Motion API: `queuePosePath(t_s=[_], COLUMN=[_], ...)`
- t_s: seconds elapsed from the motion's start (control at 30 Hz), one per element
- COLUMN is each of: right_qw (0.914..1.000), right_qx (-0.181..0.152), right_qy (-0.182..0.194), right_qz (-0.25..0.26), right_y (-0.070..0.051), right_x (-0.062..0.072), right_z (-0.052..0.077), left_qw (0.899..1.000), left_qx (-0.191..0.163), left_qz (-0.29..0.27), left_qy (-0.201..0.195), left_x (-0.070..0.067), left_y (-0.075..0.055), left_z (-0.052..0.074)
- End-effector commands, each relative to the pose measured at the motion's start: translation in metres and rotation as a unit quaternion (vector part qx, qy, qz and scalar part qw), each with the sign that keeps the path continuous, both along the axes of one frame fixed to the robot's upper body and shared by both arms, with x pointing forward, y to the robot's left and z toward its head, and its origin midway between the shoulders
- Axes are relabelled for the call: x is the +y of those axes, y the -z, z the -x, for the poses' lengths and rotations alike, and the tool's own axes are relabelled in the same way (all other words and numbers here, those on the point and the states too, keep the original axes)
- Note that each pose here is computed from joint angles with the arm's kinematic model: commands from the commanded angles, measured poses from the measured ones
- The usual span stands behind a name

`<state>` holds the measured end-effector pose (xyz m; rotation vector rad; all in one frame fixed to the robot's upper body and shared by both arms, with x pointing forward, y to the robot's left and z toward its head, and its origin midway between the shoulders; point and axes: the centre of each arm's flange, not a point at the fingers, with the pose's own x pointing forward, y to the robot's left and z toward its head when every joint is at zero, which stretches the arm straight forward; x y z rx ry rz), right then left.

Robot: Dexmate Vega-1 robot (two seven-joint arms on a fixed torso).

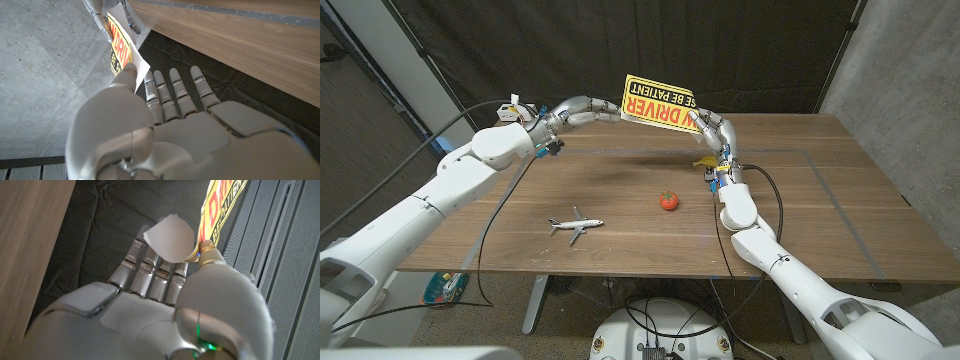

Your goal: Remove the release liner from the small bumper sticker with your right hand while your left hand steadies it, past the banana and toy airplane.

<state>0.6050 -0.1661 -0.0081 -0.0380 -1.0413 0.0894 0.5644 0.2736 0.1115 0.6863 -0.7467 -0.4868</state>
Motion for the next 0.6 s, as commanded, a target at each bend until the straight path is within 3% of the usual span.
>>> queuePosePath(t_s=[0.03, 0.33, 0.6], right_qw=[1.0000, 0.9998, 0.9994], right_qx=[-0.007, -0.015, -0.020], right_qy=[-0.004, -0.006, -0.022], right_qz=[-0.003, -0.010, -0.017], right_y=[0.002, 0.001, 0.000], right_x=[-0.001, -0.004, -0.005], right_z=[0.005, 0.010, 0.011], left_qw=[1.000, 1.000, 0.999], left_qx=[-0.010, -0.001, 0.018], left_qz=[0.011, -0.021, -0.031], left_qy=[-0.014, 0.000, 0.010], left_x=[-0.008, -0.019, -0.021], left_y=[-0.006, -0.013, -0.011], left_z=[-0.009, -0.014, -0.018])
